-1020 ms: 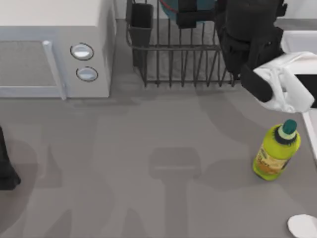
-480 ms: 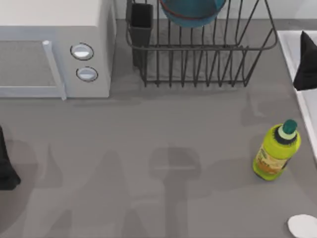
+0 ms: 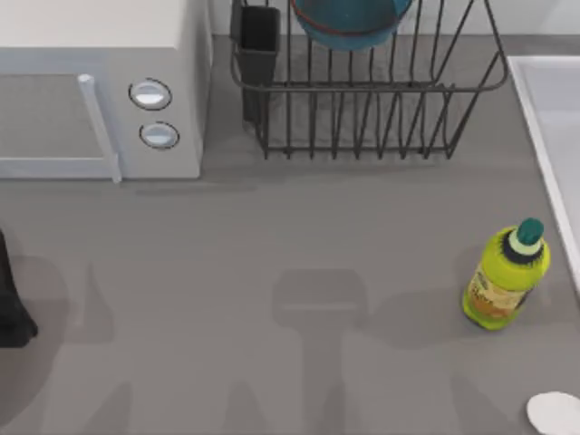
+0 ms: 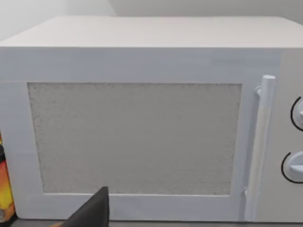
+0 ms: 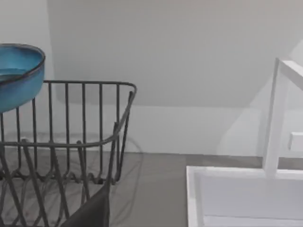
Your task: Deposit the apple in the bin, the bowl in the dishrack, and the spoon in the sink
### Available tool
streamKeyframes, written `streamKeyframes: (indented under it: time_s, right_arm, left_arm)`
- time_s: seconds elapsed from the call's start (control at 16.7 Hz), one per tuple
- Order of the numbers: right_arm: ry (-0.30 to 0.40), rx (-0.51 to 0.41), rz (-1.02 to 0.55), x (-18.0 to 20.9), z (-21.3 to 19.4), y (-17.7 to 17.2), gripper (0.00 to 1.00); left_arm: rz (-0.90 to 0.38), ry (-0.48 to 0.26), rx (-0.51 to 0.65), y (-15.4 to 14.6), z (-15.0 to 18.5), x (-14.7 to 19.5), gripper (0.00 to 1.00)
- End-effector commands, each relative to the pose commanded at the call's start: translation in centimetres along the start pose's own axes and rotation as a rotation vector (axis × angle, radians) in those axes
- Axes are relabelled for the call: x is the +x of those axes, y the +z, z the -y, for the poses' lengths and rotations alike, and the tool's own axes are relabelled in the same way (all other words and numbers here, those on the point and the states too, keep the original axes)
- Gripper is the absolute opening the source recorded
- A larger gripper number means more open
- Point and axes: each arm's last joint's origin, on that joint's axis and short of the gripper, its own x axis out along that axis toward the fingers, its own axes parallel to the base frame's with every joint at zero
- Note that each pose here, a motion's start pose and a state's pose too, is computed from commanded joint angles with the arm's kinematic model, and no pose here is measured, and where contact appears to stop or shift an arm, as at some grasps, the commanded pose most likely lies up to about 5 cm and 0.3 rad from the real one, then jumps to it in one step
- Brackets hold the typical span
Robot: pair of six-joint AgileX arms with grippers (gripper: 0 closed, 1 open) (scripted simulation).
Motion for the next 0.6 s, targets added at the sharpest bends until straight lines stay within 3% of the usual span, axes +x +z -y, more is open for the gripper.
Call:
streamKeyframes:
  time_s: [0.3, 0.6]
  right_arm:
    - [-0.065, -0.002, -0.037, -1.1, 0.9, -3.0, 1.0]
    - [-0.066, -0.002, -0.037, -1.1, 0.9, -3.0, 1.0]
  left_arm:
    - [0.0, 0.0, 0.0, 0.0, 0.0, 0.0, 1.0]
    - [0.0, 0.0, 0.0, 0.0, 0.0, 0.0, 1.0]
